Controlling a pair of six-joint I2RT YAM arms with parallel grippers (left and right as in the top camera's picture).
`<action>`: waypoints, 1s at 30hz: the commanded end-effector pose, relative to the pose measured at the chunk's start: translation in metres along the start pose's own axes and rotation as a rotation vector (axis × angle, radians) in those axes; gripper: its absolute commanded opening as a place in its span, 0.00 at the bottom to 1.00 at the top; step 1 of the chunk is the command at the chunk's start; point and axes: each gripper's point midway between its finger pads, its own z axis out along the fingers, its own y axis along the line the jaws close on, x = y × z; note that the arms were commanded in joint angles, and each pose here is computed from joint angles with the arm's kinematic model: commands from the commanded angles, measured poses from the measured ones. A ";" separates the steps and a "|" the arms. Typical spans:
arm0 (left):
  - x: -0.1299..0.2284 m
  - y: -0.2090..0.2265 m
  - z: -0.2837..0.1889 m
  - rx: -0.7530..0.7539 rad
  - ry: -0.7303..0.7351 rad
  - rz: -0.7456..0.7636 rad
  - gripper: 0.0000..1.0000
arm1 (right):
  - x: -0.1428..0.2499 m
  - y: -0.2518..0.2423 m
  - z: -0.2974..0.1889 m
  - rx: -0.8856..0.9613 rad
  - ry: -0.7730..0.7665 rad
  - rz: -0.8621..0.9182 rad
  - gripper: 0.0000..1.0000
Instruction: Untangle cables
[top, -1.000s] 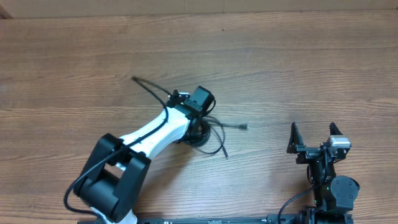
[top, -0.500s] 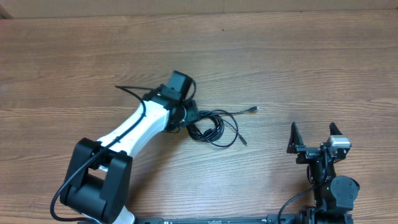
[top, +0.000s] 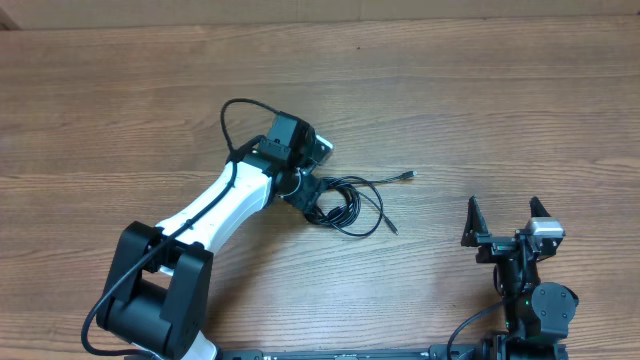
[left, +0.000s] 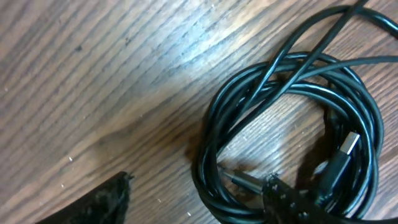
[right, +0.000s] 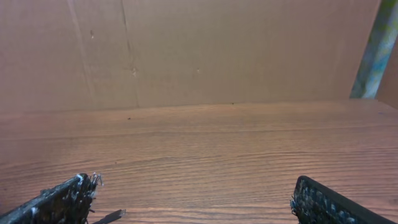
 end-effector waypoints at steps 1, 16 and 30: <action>-0.011 -0.003 -0.009 -0.001 -0.041 0.128 0.66 | 0.002 0.001 0.000 -0.007 -0.004 0.007 1.00; -0.004 -0.003 0.014 0.017 -0.004 0.088 0.50 | 0.002 0.001 0.000 -0.007 -0.004 0.007 1.00; 0.005 -0.003 0.034 0.028 0.036 0.031 0.41 | 0.002 0.001 0.000 -0.007 -0.004 0.007 1.00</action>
